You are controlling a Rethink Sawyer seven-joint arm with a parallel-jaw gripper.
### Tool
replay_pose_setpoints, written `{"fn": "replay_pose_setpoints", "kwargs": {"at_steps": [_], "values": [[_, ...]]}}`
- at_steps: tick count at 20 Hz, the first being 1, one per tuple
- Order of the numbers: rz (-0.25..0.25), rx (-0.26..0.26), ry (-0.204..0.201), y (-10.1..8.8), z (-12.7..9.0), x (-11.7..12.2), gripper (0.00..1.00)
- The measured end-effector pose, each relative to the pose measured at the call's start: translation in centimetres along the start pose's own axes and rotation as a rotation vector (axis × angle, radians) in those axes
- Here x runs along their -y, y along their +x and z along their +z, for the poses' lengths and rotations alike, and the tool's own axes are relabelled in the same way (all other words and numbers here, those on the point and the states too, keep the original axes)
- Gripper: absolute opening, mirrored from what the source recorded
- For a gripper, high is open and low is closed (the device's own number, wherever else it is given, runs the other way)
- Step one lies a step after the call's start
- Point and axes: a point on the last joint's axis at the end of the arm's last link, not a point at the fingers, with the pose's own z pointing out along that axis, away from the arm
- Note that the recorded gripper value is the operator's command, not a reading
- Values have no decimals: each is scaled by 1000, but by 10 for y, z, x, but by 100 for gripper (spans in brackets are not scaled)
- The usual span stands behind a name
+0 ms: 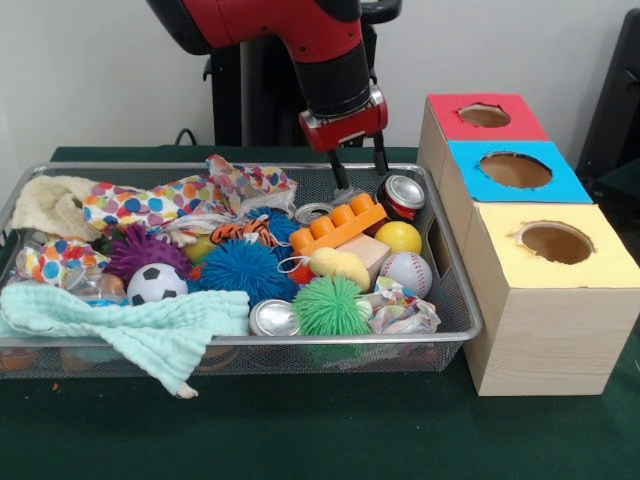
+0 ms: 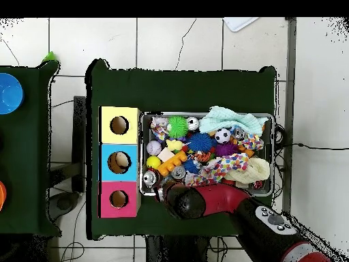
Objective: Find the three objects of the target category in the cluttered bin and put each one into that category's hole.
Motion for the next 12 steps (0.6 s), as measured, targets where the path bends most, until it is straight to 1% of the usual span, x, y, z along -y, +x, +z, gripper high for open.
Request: {"fn": "replay_pose_setpoints", "kwargs": {"at_steps": [12], "values": [[-14, 1, 8, 2, -1, 3, 100]]}}
